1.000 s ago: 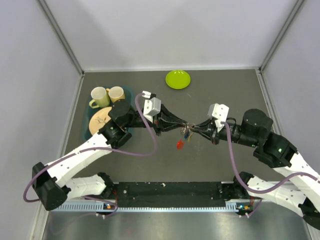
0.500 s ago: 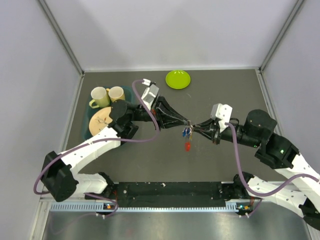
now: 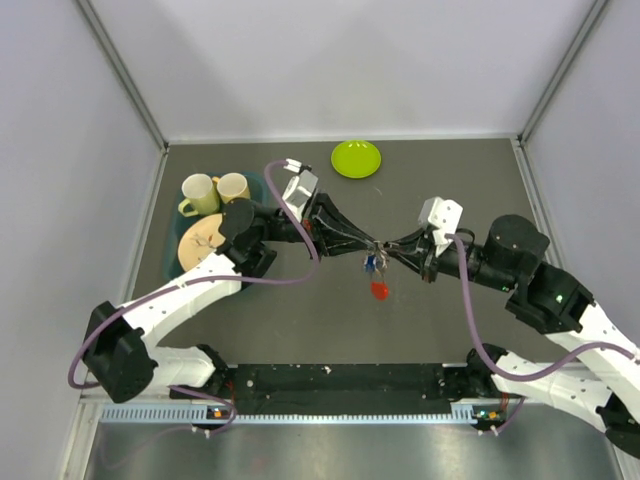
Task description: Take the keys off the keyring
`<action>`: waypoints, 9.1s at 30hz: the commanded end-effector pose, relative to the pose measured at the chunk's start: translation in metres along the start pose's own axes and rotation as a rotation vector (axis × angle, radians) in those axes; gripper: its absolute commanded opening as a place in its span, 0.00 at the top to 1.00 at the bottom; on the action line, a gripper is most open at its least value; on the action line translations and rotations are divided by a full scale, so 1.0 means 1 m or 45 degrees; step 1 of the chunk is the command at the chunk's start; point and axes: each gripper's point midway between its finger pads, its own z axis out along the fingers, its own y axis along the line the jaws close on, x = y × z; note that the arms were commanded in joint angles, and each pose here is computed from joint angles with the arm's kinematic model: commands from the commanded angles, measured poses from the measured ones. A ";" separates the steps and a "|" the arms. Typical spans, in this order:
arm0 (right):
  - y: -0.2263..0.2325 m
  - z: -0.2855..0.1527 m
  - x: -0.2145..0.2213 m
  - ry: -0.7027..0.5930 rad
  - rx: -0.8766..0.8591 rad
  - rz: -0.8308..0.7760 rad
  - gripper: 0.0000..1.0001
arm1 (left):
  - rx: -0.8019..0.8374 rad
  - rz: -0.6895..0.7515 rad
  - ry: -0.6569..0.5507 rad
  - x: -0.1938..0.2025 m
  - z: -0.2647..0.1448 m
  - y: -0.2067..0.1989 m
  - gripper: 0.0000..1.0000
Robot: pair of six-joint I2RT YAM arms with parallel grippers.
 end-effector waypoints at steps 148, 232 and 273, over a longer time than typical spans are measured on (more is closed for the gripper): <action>-0.040 0.027 -0.055 -0.288 0.191 -0.065 1.00 | -0.120 -0.176 -0.597 -0.116 -0.014 0.014 1.00; -0.038 0.016 -0.072 -0.221 0.113 0.535 0.75 | 0.095 -0.194 -0.445 -0.077 -0.013 0.003 1.00; -0.018 0.025 -0.041 -0.126 -0.029 0.521 1.00 | 0.132 -0.179 -0.471 -0.080 -0.015 -0.002 1.00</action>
